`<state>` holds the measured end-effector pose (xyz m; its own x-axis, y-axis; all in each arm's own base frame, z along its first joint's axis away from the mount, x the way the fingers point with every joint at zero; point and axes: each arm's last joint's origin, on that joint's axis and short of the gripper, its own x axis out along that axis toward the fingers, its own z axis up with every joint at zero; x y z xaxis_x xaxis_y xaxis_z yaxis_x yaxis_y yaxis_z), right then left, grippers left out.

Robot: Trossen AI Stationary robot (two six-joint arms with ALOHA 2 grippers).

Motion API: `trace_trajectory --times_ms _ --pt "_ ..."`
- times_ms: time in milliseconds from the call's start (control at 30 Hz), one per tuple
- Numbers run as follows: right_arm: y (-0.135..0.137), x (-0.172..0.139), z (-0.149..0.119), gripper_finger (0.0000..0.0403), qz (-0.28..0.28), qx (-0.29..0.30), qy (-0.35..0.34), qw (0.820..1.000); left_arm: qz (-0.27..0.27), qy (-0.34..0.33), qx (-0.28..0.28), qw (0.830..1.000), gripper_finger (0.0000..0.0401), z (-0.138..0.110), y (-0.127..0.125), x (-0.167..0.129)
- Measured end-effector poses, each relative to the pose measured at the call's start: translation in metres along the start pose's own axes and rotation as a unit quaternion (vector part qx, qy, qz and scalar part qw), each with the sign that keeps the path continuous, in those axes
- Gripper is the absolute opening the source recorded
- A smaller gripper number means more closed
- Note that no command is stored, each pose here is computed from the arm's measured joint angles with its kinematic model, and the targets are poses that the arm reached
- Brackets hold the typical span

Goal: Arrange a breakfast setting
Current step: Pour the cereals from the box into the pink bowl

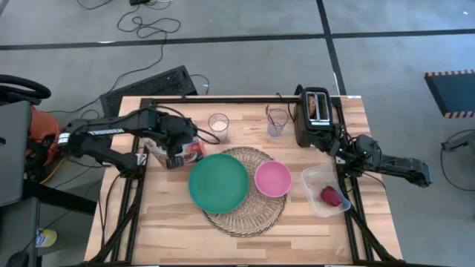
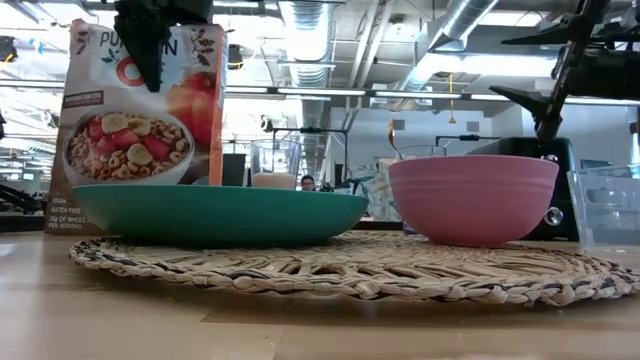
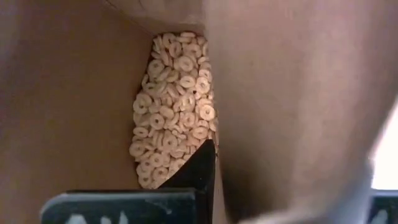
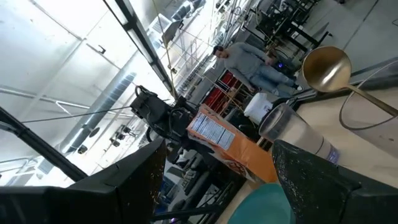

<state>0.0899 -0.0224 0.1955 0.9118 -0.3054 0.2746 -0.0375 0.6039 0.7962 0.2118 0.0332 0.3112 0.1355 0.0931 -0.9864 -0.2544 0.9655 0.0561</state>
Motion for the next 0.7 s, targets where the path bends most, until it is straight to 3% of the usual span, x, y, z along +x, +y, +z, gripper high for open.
trace_trajectory --times_ms 167,433,700 --pt "-0.001 0.0 -0.001 0.032 -0.005 -0.001 0.009 1.0 0.014 0.009 0.003 1.0 0.0002 0.004 -0.001 0.005" --pt "-0.004 0.0 -0.004 0.032 -0.016 -0.003 0.029 0.999 0.134 0.002 -0.028 0.991 0.0 0.002 -0.003 -0.005" --pt "-0.004 0.005 -0.009 0.032 -0.017 -0.005 0.052 0.998 0.119 -0.01 -0.015 0.993 0.0001 -0.003 -0.016 -0.033"
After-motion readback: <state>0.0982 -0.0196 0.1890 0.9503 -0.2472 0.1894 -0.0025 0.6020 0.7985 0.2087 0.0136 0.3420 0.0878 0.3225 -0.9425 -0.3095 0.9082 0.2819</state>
